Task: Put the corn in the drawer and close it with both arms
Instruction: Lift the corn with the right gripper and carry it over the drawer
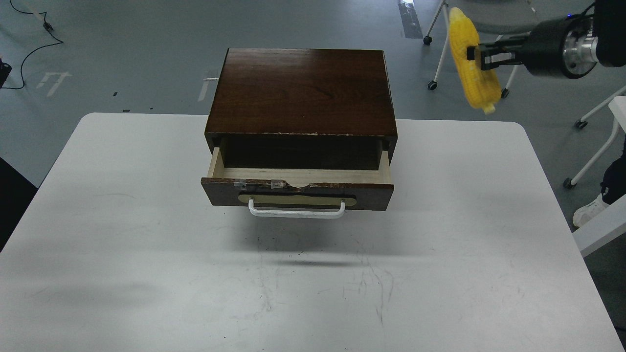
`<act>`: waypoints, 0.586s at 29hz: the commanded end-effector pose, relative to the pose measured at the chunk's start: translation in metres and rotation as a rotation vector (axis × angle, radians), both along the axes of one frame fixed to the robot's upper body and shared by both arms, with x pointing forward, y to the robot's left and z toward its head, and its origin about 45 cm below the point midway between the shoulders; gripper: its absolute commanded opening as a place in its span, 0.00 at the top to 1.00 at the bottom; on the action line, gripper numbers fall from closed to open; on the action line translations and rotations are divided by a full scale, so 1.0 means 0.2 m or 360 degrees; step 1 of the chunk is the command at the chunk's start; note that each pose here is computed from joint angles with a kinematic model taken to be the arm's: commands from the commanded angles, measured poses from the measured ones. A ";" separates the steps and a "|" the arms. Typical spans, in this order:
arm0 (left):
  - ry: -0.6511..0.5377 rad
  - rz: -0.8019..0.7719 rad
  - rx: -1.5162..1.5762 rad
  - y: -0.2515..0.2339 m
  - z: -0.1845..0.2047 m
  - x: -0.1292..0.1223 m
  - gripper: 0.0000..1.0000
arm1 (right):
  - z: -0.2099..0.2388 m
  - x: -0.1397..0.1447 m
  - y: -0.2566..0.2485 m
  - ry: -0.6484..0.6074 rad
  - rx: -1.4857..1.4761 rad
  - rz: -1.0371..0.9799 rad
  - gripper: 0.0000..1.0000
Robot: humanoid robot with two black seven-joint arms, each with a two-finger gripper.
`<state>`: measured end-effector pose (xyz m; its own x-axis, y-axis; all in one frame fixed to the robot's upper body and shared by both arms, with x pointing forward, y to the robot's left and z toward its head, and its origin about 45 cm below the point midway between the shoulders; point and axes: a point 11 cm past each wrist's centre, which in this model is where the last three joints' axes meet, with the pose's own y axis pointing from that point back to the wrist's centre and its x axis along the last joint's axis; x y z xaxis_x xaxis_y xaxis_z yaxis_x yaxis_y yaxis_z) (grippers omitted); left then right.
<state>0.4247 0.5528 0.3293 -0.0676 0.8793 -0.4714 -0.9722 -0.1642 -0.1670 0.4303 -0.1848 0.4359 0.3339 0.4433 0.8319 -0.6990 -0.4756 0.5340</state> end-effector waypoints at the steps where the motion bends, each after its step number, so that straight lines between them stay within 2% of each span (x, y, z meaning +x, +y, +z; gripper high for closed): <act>1: 0.0004 0.0000 0.0031 0.01 0.02 0.00 0.01 | 0.01 -0.07 0.31 -0.0112 -0.0187 0.0310 0.94; 6: 0.0001 0.0001 0.0033 0.01 0.02 0.00 0.01 | -0.12 -0.18 0.65 -0.0253 -0.0506 0.0732 0.93; 12: -0.0016 0.0031 0.0058 0.06 0.07 -0.02 0.01 | -0.31 -0.26 0.87 -0.0306 -0.0751 0.0958 0.90; 17: -0.0034 0.0056 0.0073 0.10 0.11 -0.04 0.01 | -0.46 -0.29 0.82 -0.0268 -0.0930 0.1056 0.90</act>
